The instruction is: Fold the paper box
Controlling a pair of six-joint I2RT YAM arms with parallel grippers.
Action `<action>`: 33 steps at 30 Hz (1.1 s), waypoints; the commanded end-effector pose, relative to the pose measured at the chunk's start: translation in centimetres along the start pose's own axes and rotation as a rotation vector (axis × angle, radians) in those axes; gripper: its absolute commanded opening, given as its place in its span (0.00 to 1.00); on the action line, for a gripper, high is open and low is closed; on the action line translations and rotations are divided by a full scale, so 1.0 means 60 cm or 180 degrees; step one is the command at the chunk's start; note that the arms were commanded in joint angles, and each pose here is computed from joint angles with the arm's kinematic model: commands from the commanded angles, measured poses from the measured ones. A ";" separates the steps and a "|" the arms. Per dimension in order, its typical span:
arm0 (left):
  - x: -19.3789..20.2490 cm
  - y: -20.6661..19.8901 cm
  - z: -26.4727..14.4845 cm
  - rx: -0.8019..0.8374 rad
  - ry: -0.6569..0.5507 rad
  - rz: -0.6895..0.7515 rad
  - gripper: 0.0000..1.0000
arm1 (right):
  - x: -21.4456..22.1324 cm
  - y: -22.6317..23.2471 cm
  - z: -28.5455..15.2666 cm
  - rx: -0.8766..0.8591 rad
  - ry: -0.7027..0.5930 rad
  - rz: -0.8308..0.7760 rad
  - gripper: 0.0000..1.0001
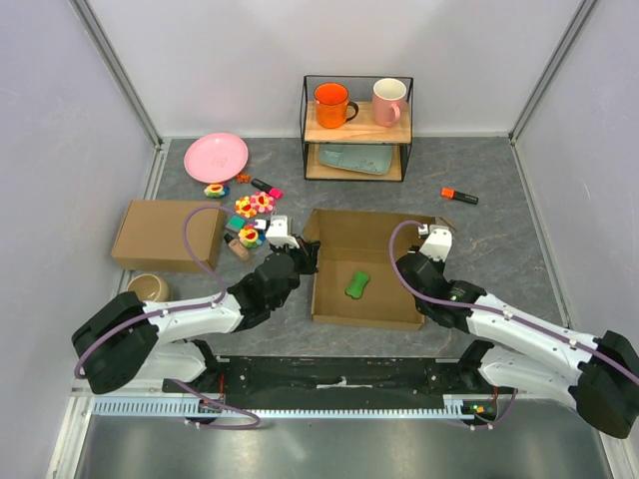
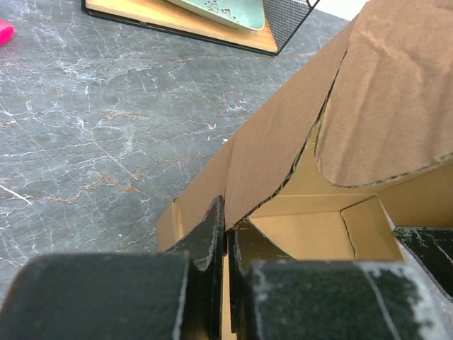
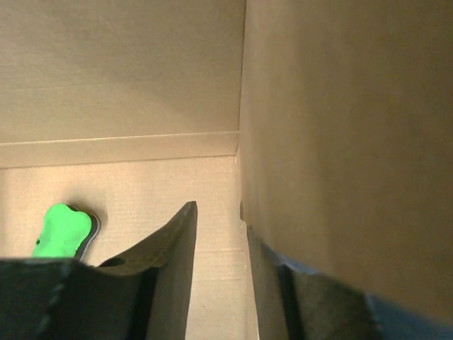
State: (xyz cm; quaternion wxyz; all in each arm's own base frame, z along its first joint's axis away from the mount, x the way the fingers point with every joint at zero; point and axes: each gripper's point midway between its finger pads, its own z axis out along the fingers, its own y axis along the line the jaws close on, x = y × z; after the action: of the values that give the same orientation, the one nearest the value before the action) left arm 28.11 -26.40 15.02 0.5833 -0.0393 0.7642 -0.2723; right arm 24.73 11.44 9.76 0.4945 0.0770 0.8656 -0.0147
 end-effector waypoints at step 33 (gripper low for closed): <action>0.044 0.040 -0.026 -0.0042 0.0387 0.1007 0.02 | -0.210 -0.025 -0.052 0.0378 -0.0741 -0.0259 0.70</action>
State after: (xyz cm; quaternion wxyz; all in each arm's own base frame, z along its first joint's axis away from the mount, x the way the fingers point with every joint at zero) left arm 27.40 -25.53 14.93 0.5998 0.0481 0.7685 -0.2174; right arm 27.02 9.68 19.54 0.5604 0.0522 0.8231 -0.0762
